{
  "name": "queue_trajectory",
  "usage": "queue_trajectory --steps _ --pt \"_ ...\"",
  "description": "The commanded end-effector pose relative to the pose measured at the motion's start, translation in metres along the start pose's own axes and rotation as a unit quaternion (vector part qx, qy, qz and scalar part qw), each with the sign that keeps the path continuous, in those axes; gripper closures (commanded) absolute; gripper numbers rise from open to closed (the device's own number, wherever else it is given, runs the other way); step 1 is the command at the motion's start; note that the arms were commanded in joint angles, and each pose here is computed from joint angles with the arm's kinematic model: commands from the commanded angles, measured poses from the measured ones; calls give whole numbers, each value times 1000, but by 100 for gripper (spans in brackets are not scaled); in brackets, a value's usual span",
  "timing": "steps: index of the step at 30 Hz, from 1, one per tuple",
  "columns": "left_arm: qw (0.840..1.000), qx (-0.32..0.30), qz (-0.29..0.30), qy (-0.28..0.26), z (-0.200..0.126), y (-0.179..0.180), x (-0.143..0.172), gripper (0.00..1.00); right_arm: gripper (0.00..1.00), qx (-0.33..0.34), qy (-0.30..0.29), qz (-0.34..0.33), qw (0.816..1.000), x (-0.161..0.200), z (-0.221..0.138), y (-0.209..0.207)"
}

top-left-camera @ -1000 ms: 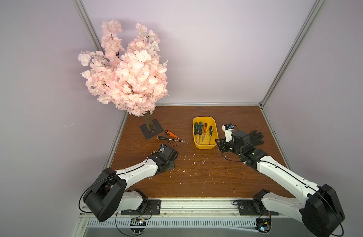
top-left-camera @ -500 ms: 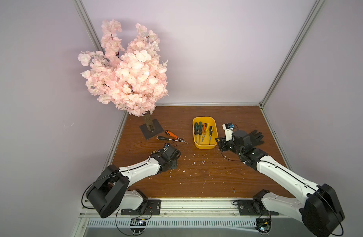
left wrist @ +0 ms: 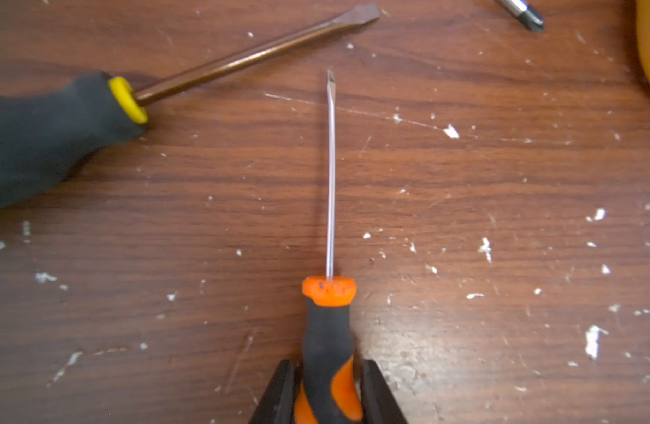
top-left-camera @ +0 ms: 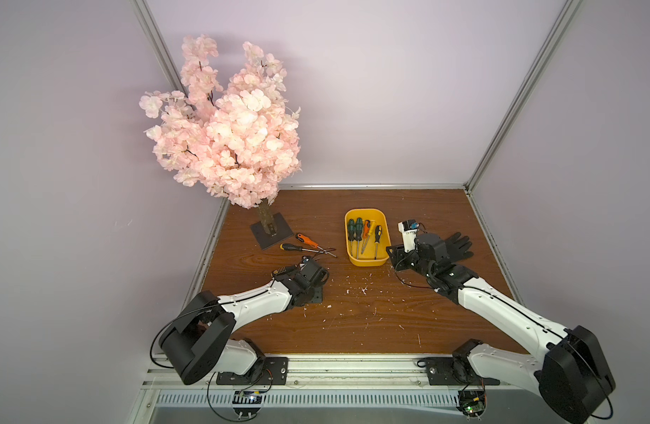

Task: Put the screwdriver on the desktop into the storage box
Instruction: Pick up the screwdriver from the center of the board.

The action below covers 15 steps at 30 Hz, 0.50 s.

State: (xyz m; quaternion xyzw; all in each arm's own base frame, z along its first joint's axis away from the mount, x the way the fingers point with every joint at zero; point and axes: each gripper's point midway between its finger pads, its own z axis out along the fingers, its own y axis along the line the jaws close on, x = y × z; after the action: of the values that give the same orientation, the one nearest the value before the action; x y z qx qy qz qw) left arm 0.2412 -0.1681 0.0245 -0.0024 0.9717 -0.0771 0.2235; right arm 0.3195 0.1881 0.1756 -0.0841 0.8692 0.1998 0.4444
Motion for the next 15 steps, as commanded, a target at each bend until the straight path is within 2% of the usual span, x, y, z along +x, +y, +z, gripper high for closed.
queue_trajectory --steps 1,9,15 --pt "1000 25 12 5 -5 -12 2 79 62 1 -21 4 1000 -9 -3 -1" --pt "999 23 9 24 -2 -11 12 55 62 -3 -22 5 1000 -11 -3 1" --pt "999 16 5 39 -3 -9 26 58 62 -2 -20 4 1000 -10 -3 1"
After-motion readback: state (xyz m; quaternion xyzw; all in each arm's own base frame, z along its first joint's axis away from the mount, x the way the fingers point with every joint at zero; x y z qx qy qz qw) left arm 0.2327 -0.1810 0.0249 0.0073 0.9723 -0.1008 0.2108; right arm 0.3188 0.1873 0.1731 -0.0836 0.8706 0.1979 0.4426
